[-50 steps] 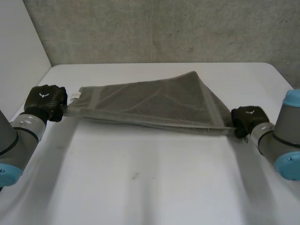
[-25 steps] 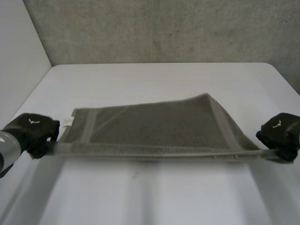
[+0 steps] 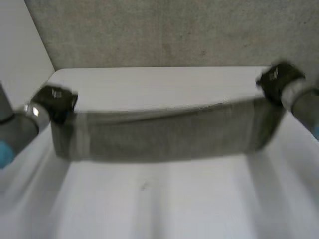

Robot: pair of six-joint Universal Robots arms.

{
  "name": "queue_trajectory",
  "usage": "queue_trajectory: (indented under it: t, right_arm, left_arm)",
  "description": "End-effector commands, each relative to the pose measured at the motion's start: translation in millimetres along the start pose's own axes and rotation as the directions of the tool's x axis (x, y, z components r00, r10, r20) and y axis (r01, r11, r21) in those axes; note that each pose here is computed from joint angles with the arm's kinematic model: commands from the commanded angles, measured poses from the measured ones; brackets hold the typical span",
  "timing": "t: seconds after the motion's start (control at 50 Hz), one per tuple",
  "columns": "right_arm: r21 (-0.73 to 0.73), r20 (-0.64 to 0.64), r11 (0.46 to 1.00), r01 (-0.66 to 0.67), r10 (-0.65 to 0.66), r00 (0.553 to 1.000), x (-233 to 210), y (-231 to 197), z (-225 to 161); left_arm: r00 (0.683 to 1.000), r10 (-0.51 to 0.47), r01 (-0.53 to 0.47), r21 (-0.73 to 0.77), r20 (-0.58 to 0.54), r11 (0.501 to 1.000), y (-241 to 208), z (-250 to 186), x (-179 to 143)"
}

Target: Fold the laundry

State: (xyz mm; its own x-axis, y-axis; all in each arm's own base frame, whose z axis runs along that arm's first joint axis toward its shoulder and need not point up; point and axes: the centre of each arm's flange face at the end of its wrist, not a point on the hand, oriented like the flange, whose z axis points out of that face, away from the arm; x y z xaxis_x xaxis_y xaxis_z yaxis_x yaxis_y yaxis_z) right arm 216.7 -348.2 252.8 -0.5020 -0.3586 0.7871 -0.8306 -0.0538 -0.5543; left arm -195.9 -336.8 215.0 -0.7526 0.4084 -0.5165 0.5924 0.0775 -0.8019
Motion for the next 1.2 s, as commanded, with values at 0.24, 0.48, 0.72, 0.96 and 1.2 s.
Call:
queue_trajectory:
  t: [0.24,0.48,0.72,0.96,1.2]
  right_arm:
    - [0.522,-0.544,0.85,0.068,0.27,0.794,99.1,-118.2,-16.7]
    - [0.379,-0.232,0.925,-0.016,0.112,0.966,-9.5,-44.3,7.7]
    - [0.16,0.116,0.984,-0.085,0.067,0.991,-83.8,28.0,-8.1]
    - [-0.157,0.325,0.986,-0.062,0.111,0.939,-25.3,35.5,-101.3]
    - [-0.157,0.29,0.987,0.029,0.018,0.957,-12.9,49.6,-89.8]
  left_arm:
    - [0.884,-0.394,0.107,0.711,0.252,0.695,-178.8,-9.6,-112.1]
    - [0.928,-0.35,0.29,0.341,0.128,0.894,-39.7,25.0,-26.0]
    - [0.952,-0.301,0.292,0.134,0.05,0.947,43.7,-1.6,28.6]
    - [0.971,-0.236,0.229,-0.11,-0.047,0.967,37.0,-96.1,25.0]
    - [0.976,-0.206,0.195,-0.138,-0.072,0.971,34.8,-95.2,8.6]
